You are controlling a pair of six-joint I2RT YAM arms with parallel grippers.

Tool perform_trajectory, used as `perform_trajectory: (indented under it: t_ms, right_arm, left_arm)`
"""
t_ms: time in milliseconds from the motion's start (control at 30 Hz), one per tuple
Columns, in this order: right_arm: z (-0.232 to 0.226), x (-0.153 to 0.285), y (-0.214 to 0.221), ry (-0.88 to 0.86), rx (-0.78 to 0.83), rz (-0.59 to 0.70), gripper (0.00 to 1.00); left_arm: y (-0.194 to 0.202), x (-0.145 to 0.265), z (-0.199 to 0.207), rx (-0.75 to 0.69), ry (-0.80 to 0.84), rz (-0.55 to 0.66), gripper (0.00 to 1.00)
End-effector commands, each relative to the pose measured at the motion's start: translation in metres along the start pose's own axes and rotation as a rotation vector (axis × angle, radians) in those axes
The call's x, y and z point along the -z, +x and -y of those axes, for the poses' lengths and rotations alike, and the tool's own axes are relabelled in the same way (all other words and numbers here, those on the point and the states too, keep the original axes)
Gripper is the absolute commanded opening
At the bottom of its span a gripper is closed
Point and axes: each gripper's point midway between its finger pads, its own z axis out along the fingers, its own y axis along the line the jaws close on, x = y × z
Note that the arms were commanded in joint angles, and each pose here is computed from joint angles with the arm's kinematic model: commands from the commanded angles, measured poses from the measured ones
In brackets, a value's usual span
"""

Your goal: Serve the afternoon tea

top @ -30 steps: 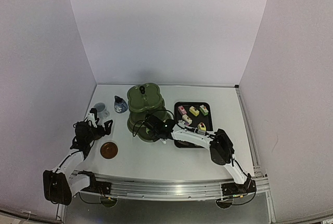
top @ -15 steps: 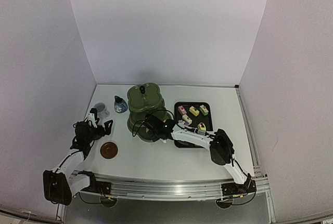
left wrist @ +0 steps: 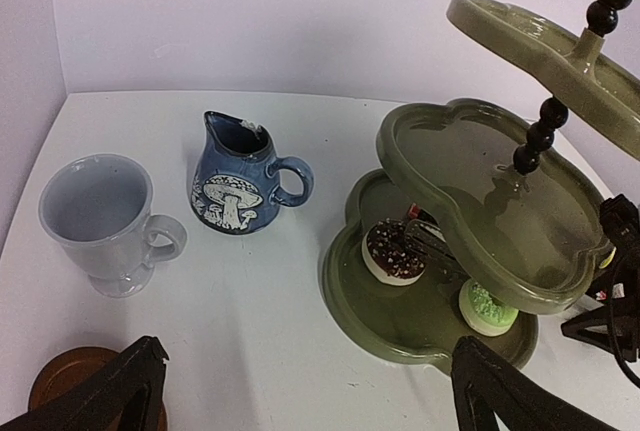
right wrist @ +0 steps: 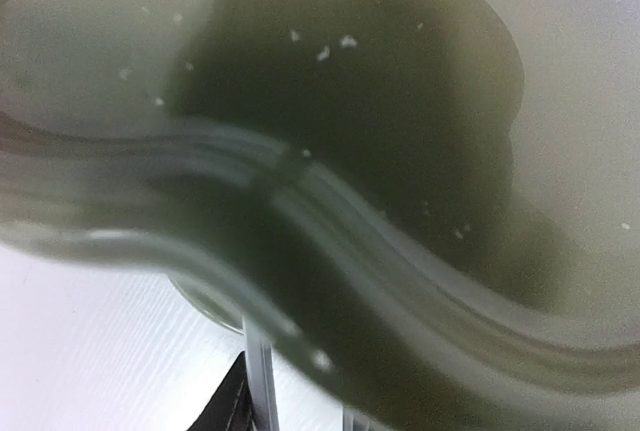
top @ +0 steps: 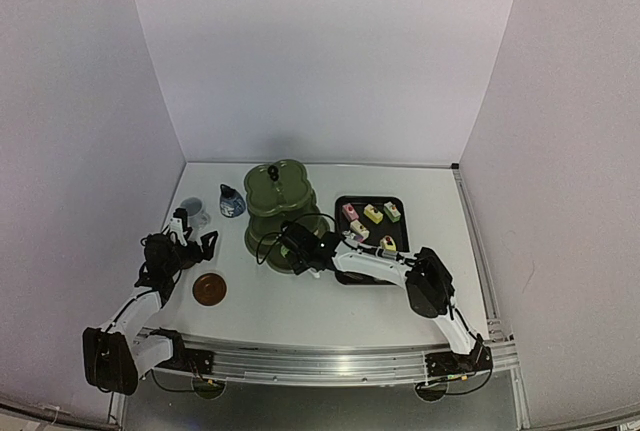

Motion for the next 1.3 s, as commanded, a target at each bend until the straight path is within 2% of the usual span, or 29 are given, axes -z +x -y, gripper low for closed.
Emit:
perform_trajectory:
  t_ms: [0, 200, 333, 533, 1267]
  right_arm:
    - [-0.005, 0.046, -0.045, -0.073, -0.061, 0.146, 0.3]
    - [-0.011, 0.053, -0.041, -0.129, -0.046, 0.147, 0.3]
    - [-0.029, 0.049, -0.022, -0.237, -0.003, 0.082, 0.28]
    - [-0.04, 0.042, -0.001, -0.303, 0.024, 0.016, 0.23]
    - [-0.023, -0.011, -0.004, -0.235, -0.041, -0.057, 0.21]
  left_arm:
    - [0.0, 0.001, 0.001, 0.004, 0.013, 0.008, 1.0]
    - [0.0, 0.0, 0.001, 0.004, 0.013, 0.006, 1.0]
    - [0.0, 0.0, 0.001, 0.002, 0.01, 0.005, 1.0]
    - [0.0, 0.0, 0.0, 0.0, 0.007, 0.004, 1.0]
    - [-0.001, -0.002, -0.004, -0.009, -0.008, 0.005, 1.0]
